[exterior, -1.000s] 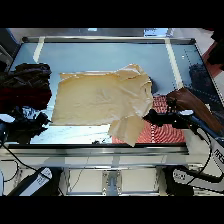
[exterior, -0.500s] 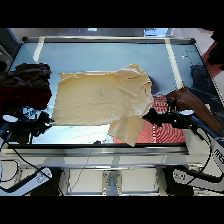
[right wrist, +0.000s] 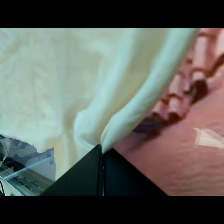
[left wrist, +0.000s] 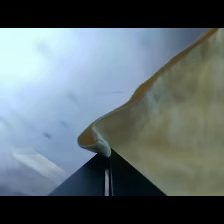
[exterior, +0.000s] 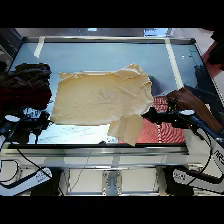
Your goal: Fold the shirts.
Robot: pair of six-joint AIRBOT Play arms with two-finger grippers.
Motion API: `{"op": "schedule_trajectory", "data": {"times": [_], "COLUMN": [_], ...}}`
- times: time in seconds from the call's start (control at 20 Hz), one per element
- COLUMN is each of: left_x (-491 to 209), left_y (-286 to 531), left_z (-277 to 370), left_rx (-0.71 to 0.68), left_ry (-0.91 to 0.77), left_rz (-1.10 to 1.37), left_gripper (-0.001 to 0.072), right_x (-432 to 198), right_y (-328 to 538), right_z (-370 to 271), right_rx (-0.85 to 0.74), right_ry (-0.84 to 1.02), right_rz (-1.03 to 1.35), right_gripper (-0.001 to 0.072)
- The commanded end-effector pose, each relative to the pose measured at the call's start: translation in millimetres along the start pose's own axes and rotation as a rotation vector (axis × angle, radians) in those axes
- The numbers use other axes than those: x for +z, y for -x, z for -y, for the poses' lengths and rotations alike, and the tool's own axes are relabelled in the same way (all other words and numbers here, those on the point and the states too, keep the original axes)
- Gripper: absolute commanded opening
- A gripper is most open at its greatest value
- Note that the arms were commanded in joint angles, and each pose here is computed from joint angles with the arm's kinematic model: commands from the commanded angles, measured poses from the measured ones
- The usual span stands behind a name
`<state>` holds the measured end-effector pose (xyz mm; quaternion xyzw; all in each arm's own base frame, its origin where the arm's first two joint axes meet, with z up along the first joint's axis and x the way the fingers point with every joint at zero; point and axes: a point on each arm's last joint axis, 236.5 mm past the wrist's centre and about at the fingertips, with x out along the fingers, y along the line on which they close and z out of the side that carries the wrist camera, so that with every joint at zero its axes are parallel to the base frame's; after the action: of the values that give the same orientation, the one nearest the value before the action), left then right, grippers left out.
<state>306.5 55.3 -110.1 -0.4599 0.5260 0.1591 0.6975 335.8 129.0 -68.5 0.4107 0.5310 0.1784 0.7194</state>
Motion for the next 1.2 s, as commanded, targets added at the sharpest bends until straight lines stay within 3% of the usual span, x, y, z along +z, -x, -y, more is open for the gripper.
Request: {"op": "schedule_trajectory", "data": {"times": [0.0,0.2,0.25,0.4,0.5,0.7,0.9,1.0,1.15], "left_x": [5,15,9,-29,-58,-101,-111,-98,-72], "left_y": [9,137,184,300,371,497,523,500,434], "left_z": [42,198,225,258,262,262,265,270,273], "left_rx": [-0.157,-0.653,-0.706,-0.653,-0.580,-0.512,-0.530,-0.547,-0.538], "left_ry": [-0.076,-0.493,-0.618,-0.948,-1.057,-1.087,-1.065,-1.043,-1.030], "left_rz": [0.005,0.187,0.260,0.500,0.696,1.127,1.177,1.072,0.785], "left_gripper": [0.0012,0.0010,0.0010,0.0010,0.0010,0.0010,0.0010,0.0010,0.0010], "right_x": [14,21,25,12,-6,-53,-81,-51,36], "right_y": [14,76,99,179,240,398,509,497,407], "right_z": [-35,-106,-128,-191,-231,-302,-346,-341,-292], "right_rx": [0.072,0.059,0.039,-0.017,-0.034,-0.178,-0.337,-0.348,-0.367], "right_ry": [0.123,0.498,0.563,0.742,0.798,0.958,1.055,1.025,0.933], "right_rz": [0.053,0.129,0.191,0.385,0.565,1.109,1.517,1.458,1.079], "right_gripper": [0.0028,0.0027,0.0026,0.0026,0.0025,0.0025,0.0024,0.0024,0.0025]}}
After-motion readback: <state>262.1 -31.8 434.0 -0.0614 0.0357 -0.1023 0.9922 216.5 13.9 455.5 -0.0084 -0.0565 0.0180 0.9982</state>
